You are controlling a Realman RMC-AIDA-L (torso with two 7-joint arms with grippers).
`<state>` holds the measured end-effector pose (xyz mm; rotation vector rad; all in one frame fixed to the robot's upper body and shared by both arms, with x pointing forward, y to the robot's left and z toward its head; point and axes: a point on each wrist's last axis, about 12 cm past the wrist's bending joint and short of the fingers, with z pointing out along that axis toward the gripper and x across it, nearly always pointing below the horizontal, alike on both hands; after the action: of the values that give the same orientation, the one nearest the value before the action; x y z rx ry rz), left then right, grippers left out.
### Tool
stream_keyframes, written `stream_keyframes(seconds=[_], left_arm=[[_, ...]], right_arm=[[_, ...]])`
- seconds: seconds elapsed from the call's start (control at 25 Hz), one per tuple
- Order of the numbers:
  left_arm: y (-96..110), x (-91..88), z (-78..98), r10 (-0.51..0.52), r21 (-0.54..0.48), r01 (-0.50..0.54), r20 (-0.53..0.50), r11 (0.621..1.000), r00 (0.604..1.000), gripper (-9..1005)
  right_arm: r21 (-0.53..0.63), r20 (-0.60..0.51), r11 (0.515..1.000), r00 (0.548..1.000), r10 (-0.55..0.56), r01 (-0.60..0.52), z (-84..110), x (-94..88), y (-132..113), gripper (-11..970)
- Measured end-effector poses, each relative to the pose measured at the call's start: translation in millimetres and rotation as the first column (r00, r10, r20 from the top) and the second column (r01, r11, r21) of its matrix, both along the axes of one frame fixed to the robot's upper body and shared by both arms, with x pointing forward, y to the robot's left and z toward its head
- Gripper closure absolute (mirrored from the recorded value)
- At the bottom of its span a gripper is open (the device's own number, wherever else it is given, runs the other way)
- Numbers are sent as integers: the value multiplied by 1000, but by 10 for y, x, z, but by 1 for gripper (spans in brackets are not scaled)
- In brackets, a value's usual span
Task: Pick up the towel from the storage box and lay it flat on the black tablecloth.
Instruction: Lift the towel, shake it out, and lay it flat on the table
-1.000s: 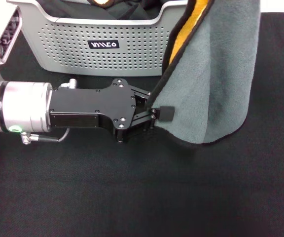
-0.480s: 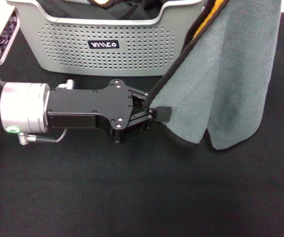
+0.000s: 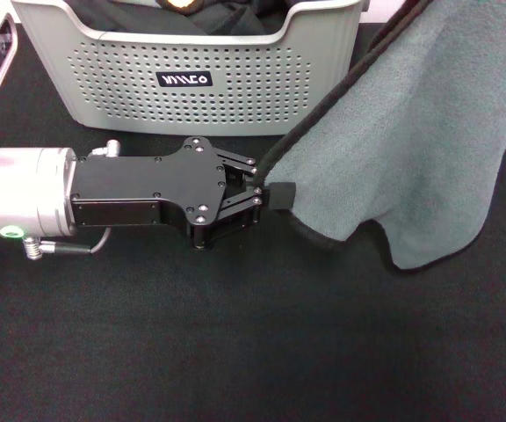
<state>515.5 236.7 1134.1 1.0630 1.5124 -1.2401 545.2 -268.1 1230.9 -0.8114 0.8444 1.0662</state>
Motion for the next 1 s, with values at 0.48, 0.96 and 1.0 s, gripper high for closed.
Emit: stream_keyframes(seconds=[0.48, 0.96, 1.0], left_arm=[[33, 14, 34, 27, -46, -27, -3, 999, 1000, 948], [122, -35, -2, 25, -113, -27, -18, 993, 1000, 960], [122, -45, -4, 22, -116, -23, -13, 993, 1000, 961]], right_arm=[[5, -14, 1000, 1000, -12, 12, -58, -36, -46, 958], [6, -26, 1000, 1000, -17, 17, -107, -71, -62, 958], [5, -29, 1000, 999, -19, 19, -117, -77, -67, 958]])
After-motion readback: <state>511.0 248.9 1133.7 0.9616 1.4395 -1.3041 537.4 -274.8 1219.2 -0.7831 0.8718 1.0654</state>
